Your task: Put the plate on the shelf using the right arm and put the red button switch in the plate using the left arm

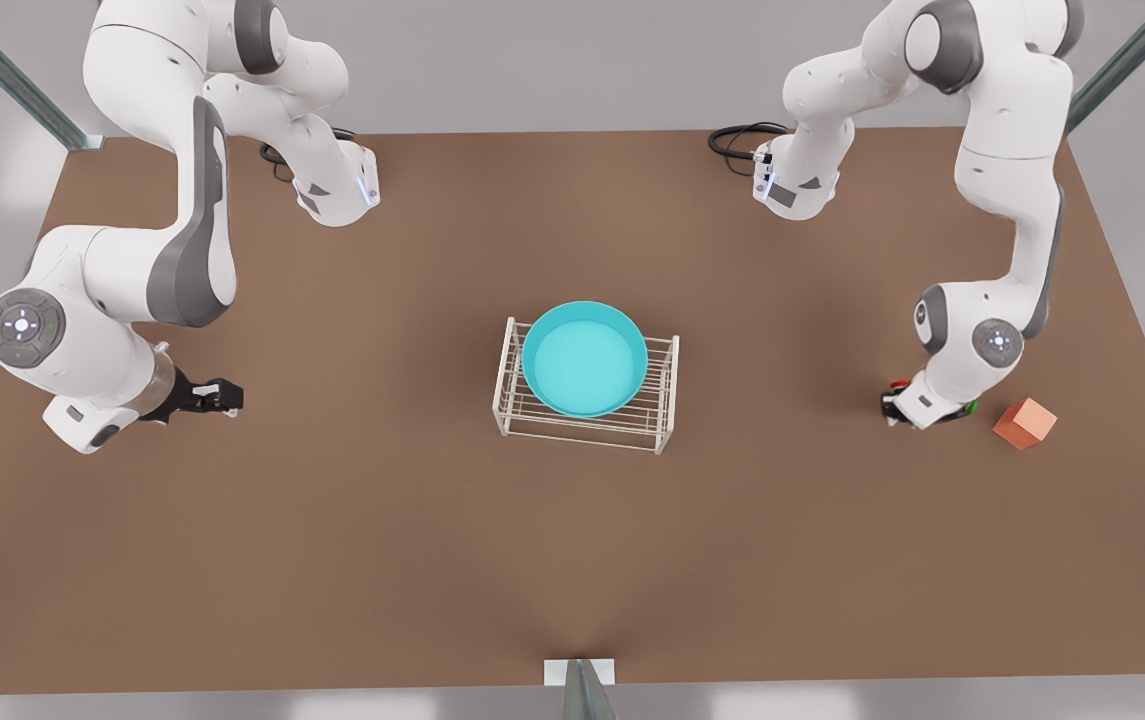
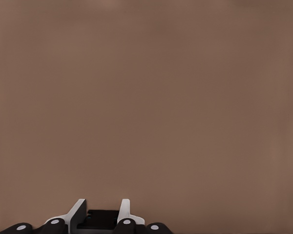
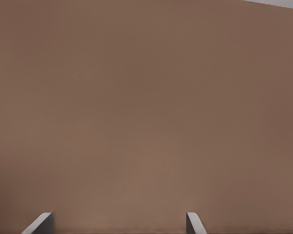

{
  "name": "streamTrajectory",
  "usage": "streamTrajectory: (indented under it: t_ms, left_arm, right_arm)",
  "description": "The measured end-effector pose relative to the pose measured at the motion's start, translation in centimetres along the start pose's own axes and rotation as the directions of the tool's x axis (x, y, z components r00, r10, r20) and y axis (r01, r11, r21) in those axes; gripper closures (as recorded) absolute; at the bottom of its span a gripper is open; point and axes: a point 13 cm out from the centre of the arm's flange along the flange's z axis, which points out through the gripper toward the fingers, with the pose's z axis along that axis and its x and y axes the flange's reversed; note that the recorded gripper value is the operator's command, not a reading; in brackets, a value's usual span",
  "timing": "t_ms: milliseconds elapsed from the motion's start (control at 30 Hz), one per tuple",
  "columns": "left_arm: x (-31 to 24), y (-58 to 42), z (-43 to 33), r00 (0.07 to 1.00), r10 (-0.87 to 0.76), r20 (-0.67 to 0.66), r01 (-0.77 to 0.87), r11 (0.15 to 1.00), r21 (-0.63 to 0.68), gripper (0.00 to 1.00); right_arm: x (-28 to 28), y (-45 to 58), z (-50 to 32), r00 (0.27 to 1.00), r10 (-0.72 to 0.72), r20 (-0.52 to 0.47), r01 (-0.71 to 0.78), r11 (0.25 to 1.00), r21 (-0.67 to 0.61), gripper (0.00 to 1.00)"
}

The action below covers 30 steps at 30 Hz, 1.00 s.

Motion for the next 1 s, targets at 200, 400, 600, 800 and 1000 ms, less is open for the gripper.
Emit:
streamTrajectory:
  t_ms: [200, 400, 600, 800, 1000]
  left_arm:
    - [-7.5, -11.9, -10.3, 0.996, 0.088, -0.002, -0.088, 0.995, 0.043, 0.70]
    - [-7.0, -26.8, -16.6, 0.990, 0.125, -0.070, -0.117, 0.987, 0.108, 0.70]
    - [-7.3, -40.6, -28.4, 0.998, 0.044, -0.046, -0.034, 0.978, 0.204, 0.70]
    - [-3.0, -52.5, -34.4, 0.994, -0.008, -0.111, 0.037, 0.964, 0.265, 0.70]
    - [-4.5, -55.0, -27.2, 0.966, -0.189, -0.179, 0.225, 0.950, 0.214, 0.70]
  right_arm:
    - [0.2, 0.0, 0.2, 0.999, 0.037, -0.010, -0.037, 0.999, 0.003, 0.00]
    - [0.2, 0.2, 0.3, 0.998, 0.060, -0.015, -0.059, 0.998, 0.003, 0.00]
    - [0.3, 0.3, 0.3, 0.997, 0.076, -0.016, -0.076, 0.997, 0.004, 0.00]
    - [0.3, 0.3, 0.3, 0.996, 0.089, -0.016, -0.089, 0.996, 0.004, 0.00]
    - [0.3, 0.3, 0.3, 0.995, 0.099, -0.017, -0.099, 0.995, 0.004, 0.00]
